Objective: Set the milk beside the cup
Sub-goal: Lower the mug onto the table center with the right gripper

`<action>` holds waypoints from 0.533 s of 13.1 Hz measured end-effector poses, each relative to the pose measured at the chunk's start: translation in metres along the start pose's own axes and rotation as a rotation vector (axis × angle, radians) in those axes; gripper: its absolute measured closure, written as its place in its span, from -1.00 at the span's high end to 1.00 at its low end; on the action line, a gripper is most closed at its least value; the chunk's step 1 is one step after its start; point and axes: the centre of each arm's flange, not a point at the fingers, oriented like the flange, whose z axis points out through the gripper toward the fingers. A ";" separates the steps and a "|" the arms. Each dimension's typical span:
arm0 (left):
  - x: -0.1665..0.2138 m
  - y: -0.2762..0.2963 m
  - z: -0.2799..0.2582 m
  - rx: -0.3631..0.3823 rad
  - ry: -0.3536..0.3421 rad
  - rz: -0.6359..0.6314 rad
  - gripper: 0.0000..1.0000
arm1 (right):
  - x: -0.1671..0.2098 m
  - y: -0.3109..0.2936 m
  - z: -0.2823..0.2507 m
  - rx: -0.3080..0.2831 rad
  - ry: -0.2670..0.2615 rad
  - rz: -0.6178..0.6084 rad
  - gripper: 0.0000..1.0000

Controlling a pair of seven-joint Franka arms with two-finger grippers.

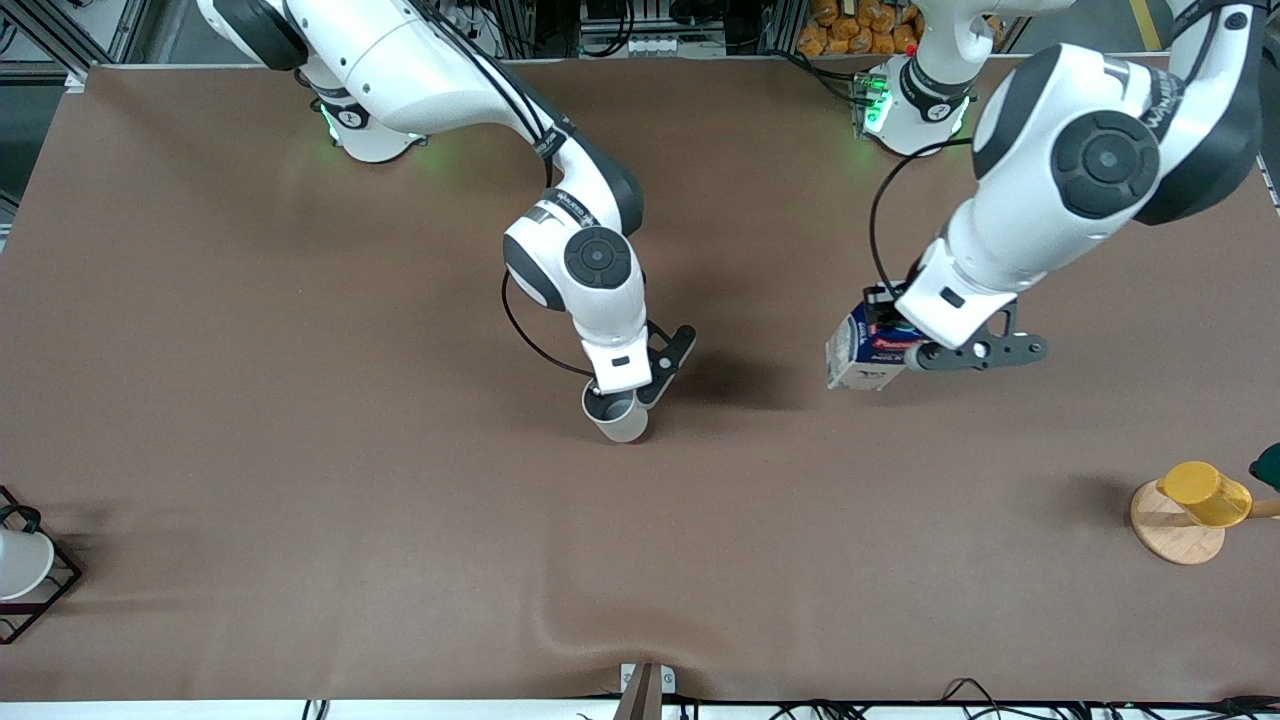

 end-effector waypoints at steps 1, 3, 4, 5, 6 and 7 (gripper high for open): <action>-0.005 0.009 0.001 0.000 -0.004 -0.005 -0.19 | 0.001 -0.003 0.000 -0.015 -0.004 -0.065 -0.92; -0.011 0.020 0.003 0.000 -0.009 -0.016 -0.19 | 0.002 -0.004 0.000 -0.037 -0.013 -0.212 -0.92; -0.011 0.020 0.003 0.000 -0.009 -0.019 -0.19 | 0.001 -0.003 0.000 -0.042 -0.016 -0.274 -0.92; -0.011 0.020 0.003 0.000 -0.009 -0.021 -0.19 | 0.000 0.000 0.000 -0.043 -0.019 -0.325 -0.92; -0.010 0.019 0.003 0.000 -0.009 -0.023 -0.19 | -0.001 0.003 0.001 -0.043 -0.024 -0.359 -0.91; -0.010 0.018 0.003 0.000 -0.009 -0.024 -0.19 | -0.003 0.006 0.002 -0.043 -0.028 -0.373 -0.85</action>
